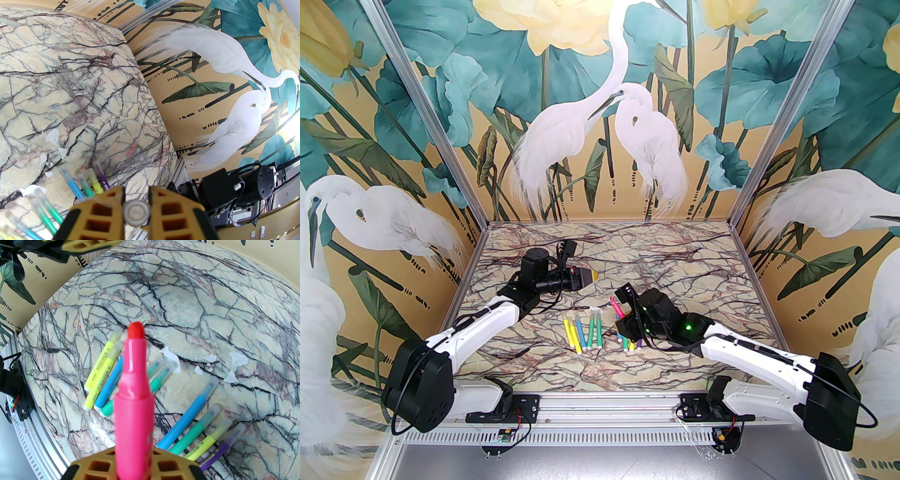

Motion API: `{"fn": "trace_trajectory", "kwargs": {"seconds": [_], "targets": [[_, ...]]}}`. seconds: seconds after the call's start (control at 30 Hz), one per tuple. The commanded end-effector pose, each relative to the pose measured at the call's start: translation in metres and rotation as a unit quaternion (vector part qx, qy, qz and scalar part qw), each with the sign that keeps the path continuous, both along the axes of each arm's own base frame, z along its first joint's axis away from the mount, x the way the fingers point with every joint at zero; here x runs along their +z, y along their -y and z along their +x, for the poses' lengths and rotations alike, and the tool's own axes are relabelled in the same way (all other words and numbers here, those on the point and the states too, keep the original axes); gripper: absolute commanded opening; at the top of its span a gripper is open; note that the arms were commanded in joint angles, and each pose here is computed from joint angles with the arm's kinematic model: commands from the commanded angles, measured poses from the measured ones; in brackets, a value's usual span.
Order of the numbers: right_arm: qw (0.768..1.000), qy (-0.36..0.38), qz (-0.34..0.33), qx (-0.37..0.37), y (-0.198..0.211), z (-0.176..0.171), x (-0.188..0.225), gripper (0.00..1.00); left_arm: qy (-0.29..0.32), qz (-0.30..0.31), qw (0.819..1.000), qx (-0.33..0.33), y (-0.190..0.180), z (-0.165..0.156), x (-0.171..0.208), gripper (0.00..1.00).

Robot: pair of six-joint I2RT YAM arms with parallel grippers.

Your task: Open the pen caps

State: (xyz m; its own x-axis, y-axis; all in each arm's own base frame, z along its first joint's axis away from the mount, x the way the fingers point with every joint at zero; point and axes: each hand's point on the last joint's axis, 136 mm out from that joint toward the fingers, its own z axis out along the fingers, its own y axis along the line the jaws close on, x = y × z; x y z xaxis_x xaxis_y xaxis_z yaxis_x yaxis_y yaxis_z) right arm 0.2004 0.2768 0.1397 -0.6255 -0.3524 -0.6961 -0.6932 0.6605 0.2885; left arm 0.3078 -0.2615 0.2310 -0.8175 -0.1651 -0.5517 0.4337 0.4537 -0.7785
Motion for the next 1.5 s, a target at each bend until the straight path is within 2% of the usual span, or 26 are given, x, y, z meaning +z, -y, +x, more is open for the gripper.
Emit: {"fn": "trace_trajectory", "kwargs": {"seconds": [0.0, 0.23, 0.43, 0.5, 0.73, 0.93, 1.07, 1.47], "targets": [[1.0, 0.006, -0.007, -0.001, 0.005, -0.002, -0.002, 0.0, 0.009, 0.028, 0.999, 0.021, -0.012, 0.0, -0.004, 0.0], [0.992, 0.05, -0.057, -0.098, 0.033, 0.027, -0.004, 0.0, 0.012, 0.125, 0.99, 0.064, -0.038, -0.001, -0.017, 0.0], [0.985, 0.07, -0.076, -0.135, 0.046, 0.037, -0.001, 0.0, 0.022, 0.204, 0.974, 0.098, -0.065, -0.004, -0.024, 0.0], [0.981, 0.077, -0.087, -0.153, 0.053, 0.042, 0.0, 0.0, 0.024, 0.238, 0.965, 0.107, -0.076, -0.004, -0.027, 0.0], [0.964, 0.102, -0.117, -0.216, 0.085, 0.068, 0.011, 0.0, 0.033, 0.357, 0.917, 0.172, -0.121, 0.005, -0.037, 0.0], [0.954, 0.094, -0.112, -0.262, 0.112, 0.089, 0.015, 0.0, 0.033, 0.407, 0.885, 0.224, -0.146, 0.017, -0.043, 0.0], [0.945, 0.092, -0.114, -0.292, 0.129, 0.1, 0.016, 0.0, 0.014, 0.428, 0.871, 0.241, -0.162, 0.024, -0.056, 0.0], [0.921, 0.017, -0.114, -0.373, 0.175, 0.123, -0.019, 0.0, -0.088, 0.413, 0.859, 0.291, -0.207, 0.043, -0.109, 0.0]]}}
